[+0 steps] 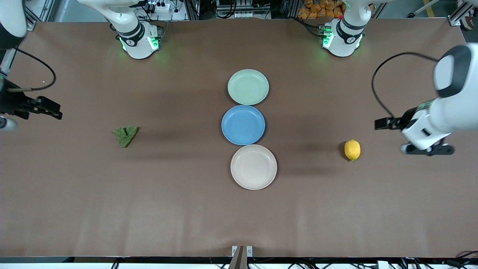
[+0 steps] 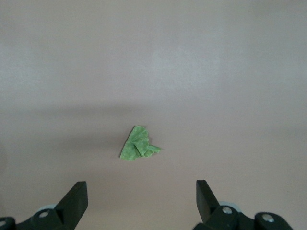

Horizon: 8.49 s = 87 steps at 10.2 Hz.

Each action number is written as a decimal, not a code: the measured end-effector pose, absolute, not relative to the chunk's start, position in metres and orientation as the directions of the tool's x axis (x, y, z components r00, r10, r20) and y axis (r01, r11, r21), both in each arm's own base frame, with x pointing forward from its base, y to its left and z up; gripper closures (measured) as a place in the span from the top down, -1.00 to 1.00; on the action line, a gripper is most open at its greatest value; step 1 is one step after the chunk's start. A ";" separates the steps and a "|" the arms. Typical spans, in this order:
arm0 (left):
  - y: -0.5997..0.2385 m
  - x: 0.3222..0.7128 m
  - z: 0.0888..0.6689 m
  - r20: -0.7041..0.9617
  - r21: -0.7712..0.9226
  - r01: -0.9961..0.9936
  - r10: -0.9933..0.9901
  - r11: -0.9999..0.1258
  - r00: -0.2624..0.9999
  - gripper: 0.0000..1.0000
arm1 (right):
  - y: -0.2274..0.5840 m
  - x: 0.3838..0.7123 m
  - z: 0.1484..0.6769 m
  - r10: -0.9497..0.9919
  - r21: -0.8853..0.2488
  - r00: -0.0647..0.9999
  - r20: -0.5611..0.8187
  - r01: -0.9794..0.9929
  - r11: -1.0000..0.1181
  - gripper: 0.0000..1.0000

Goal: Place lemon and lettuce in plates

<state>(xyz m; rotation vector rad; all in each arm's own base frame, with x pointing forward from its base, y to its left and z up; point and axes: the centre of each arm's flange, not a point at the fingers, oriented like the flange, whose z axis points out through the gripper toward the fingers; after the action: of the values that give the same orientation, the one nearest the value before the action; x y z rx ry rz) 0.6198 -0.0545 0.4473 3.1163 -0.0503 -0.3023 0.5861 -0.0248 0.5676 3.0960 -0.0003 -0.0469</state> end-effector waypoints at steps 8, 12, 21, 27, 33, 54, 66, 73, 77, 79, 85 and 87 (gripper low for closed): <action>-0.065 0.615 0.276 -0.260 0.028 -0.041 -0.047 -0.999 0.965 1.00 | -0.022 0.572 0.405 0.020 0.042 0.993 0.120 0.015 -0.999 1.00; -0.062 0.618 0.229 -0.261 -0.037 -0.111 -0.097 -0.993 0.960 1.00 | -0.011 0.530 0.317 -0.048 0.025 0.994 0.098 -0.051 -0.998 1.00; -0.060 0.616 0.192 -0.284 -0.028 -0.110 -0.097 -0.994 0.954 0.74 | 0.009 0.513 0.191 -0.174 0.019 0.985 0.014 -0.174 -0.985 1.00; -0.070 0.623 0.199 -0.259 -0.020 -0.125 -0.116 -0.992 0.959 0.30 | 0.001 0.502 0.176 -0.191 0.027 0.981 -0.017 -0.191 -0.981 0.82; -0.202 0.638 0.286 -0.108 0.125 -0.153 -0.167 -0.980 0.980 0.30 | 0.002 0.502 0.176 -0.190 0.024 0.982 -0.008 -0.189 -0.982 -0.64; -0.422 0.591 0.196 -0.044 0.220 0.193 0.188 -0.956 0.981 1.00 | 0.480 0.343 0.261 -0.155 -0.033 0.985 -0.080 -0.158 -0.987 -0.91; -0.276 0.660 0.390 0.121 0.071 0.215 0.222 -0.974 0.968 1.00 | 0.510 0.340 0.293 -0.236 0.014 0.963 -0.132 -0.237 -0.972 1.00; -0.201 0.645 0.480 0.055 0.022 0.226 0.226 -0.974 0.972 1.00 | 0.318 0.495 0.340 -0.322 0.113 0.931 -0.173 -0.306 -0.945 1.00; -0.157 0.636 0.514 0.015 -0.003 0.158 0.158 -0.987 0.987 1.00 | 0.182 0.556 0.382 -0.200 0.052 0.971 -0.131 -0.195 -0.979 1.00; -0.138 0.634 0.528 0.009 -0.010 0.130 0.130 -0.991 0.991 1.00 | 0.115 0.572 0.400 -0.109 0.041 0.989 -0.100 -0.106 -0.994 1.00; -0.124 0.621 0.561 0.021 -0.010 0.139 0.139 -0.990 0.990 1.00 | -0.001 0.587 0.506 0.045 0.041 0.997 -0.057 0.047 -0.998 1.00; -0.108 0.607 0.581 0.000 -0.010 0.158 0.158 -0.987 0.987 1.00 | -0.007 0.582 0.544 0.030 0.043 0.996 -0.084 0.033 -0.999 1.00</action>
<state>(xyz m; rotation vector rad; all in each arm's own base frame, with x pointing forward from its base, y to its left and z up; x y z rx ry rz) 0.6074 -0.1083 0.5811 3.1418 0.2497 -0.0010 0.5823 -0.0070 0.5436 3.0946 0.0489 -0.1293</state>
